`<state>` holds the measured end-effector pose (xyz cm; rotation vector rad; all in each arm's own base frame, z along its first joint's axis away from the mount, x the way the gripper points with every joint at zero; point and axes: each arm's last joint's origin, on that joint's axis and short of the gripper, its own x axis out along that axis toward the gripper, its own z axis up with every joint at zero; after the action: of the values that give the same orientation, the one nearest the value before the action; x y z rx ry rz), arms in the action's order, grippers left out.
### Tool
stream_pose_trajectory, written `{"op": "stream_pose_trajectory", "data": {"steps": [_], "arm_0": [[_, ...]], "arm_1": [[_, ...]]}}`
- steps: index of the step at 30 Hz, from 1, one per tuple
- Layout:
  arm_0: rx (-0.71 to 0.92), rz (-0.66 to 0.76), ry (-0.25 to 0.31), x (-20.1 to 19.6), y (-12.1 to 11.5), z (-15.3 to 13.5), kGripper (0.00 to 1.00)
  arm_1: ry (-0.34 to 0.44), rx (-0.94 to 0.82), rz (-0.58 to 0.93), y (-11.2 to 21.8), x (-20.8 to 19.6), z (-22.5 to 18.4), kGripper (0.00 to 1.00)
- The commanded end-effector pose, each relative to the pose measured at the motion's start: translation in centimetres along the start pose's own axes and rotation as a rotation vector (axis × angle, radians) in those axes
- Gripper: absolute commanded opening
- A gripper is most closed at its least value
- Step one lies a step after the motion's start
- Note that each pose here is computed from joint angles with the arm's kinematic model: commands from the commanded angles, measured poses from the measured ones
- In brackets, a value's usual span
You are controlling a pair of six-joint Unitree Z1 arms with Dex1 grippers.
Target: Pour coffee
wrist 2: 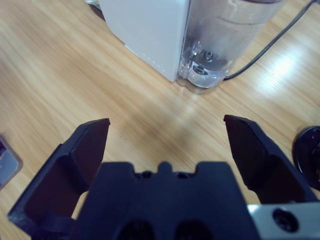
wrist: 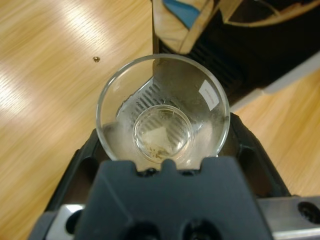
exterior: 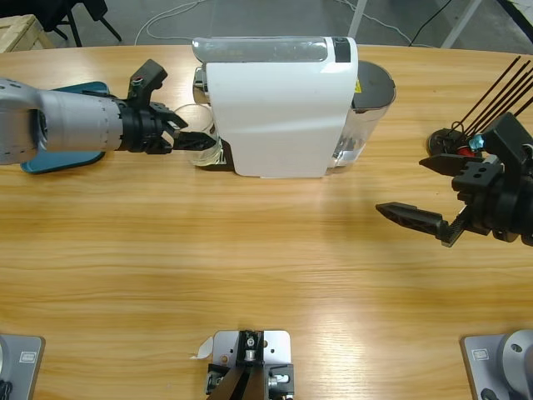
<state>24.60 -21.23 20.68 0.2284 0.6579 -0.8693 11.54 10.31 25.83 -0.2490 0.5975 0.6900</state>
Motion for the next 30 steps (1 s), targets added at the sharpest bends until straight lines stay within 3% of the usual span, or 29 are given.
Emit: {"op": "stream_pose_trajectory", "data": {"steps": [1, 6, 13, 22, 30], "arm_0": [[-0.050, 0.073, -0.003, -3.2, 1.5, -0.6, 0.563], [-0.083, 0.156, -0.014, -5.4, 2.6, -1.2, 0.563], [-0.229, 0.318, -0.050, -9.6, 5.8, -3.4, 0.563], [-0.430, 0.555, -0.010, -11.1, 8.4, -6.3, 0.563], [-0.464, 0.616, -0.002, -11.6, 9.1, -7.0, 0.563]], "arm_1": [[0.042, -0.006, -0.023, 0.0, 0.5, -1.0, 1.000], [0.046, -0.006, -0.017, 0.1, 0.6, -1.0, 1.000], [0.043, -0.006, -0.019, 0.1, 0.5, -1.0, 1.000], [0.041, -0.006, -0.017, 0.1, 0.5, -1.0, 1.000], [0.031, -0.007, -0.013, 0.1, 0.3, -0.9, 0.999]]}}
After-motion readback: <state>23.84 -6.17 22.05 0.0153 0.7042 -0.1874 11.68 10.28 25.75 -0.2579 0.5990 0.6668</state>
